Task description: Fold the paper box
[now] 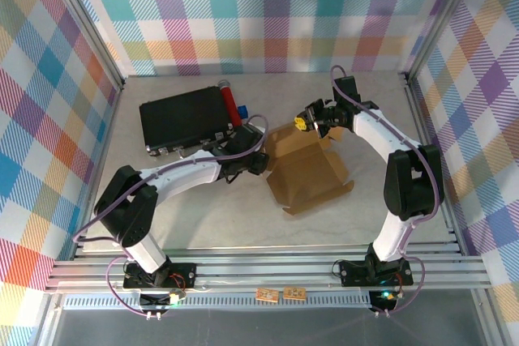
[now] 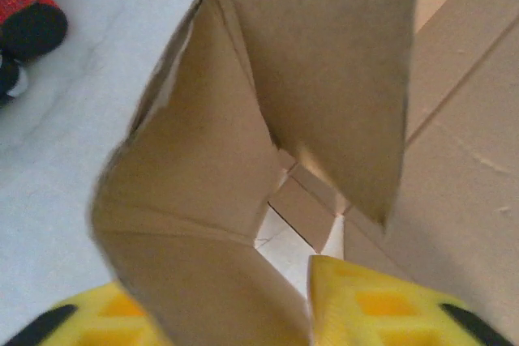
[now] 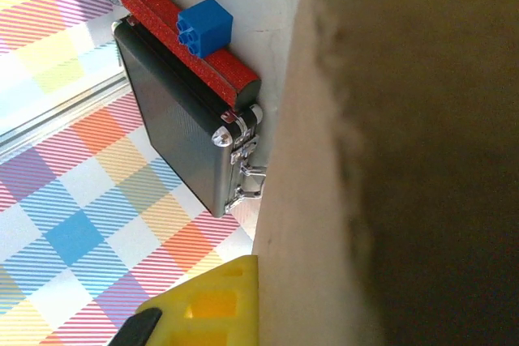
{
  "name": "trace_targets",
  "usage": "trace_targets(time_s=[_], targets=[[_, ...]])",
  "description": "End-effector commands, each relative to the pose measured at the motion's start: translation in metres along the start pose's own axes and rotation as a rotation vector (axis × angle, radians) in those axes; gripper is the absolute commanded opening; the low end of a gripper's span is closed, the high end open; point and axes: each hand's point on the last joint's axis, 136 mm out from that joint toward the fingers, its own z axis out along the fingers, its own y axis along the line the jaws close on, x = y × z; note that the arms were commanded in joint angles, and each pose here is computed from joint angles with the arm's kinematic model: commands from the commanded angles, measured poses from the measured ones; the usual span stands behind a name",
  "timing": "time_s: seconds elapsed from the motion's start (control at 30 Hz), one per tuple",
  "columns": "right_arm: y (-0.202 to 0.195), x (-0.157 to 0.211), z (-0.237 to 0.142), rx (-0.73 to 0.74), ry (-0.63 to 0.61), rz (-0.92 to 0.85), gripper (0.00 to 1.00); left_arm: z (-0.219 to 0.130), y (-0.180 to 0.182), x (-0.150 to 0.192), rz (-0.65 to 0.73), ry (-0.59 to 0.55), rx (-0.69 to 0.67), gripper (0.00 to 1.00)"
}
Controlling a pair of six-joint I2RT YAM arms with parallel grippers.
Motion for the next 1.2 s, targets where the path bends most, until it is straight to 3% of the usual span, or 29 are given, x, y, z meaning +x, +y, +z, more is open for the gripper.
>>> trace_targets(time_s=[0.0, 0.1, 0.23, 0.4, 0.47, 0.53, 0.6, 0.73, 0.87, 0.97, 1.07, 1.17], targets=[[0.010, 0.005, -0.006, -0.067, -0.033, 0.004, 0.00, -0.003, 0.024, -0.004, -0.086, 0.008, -0.194, 0.15], [0.015, 0.012, -0.005, -0.123, -0.068, 0.012, 0.00, -0.007, 0.039, -0.006, -0.132, 0.004, -0.315, 0.00], [0.019, 0.025, 0.004, -0.190, -0.121, 0.026, 0.00, -0.022, 0.068, -0.016, -0.179, -0.030, -0.491, 0.00], [0.024, 0.043, 0.026, -0.273, -0.177, 0.040, 0.00, -0.024, 0.083, -0.025, -0.282, -0.039, -0.509, 0.00], [0.024, 0.046, 0.034, -0.291, -0.184, 0.042, 0.00, -0.019, 0.080, -0.027, -0.319, -0.030, -0.466, 0.00], [0.023, 0.046, 0.039, -0.295, -0.187, 0.038, 0.00, -0.014, 0.065, -0.029, -0.333, -0.026, -0.351, 0.15], [0.022, 0.044, 0.040, -0.292, -0.193, 0.019, 0.00, -0.008, 0.032, -0.032, -0.336, -0.026, -0.120, 0.34], [0.020, 0.043, 0.042, -0.279, -0.175, -0.051, 0.00, -0.040, 0.008, -0.037, -0.335, -0.083, 0.134, 0.47], [0.022, 0.045, 0.042, -0.268, -0.142, -0.133, 0.00, -0.091, 0.016, -0.042, -0.333, -0.142, 0.339, 0.49], [0.023, 0.045, 0.041, -0.233, -0.111, -0.195, 0.00, -0.115, 0.035, -0.038, -0.279, -0.146, 0.399, 0.46], [0.023, 0.045, 0.040, -0.184, -0.077, -0.235, 0.00, -0.105, 0.068, -0.020, -0.208, -0.074, 0.290, 0.34], [0.022, 0.041, 0.040, -0.173, -0.056, -0.248, 0.00, -0.069, 0.092, 0.004, -0.144, 0.046, 0.195, 0.25]])
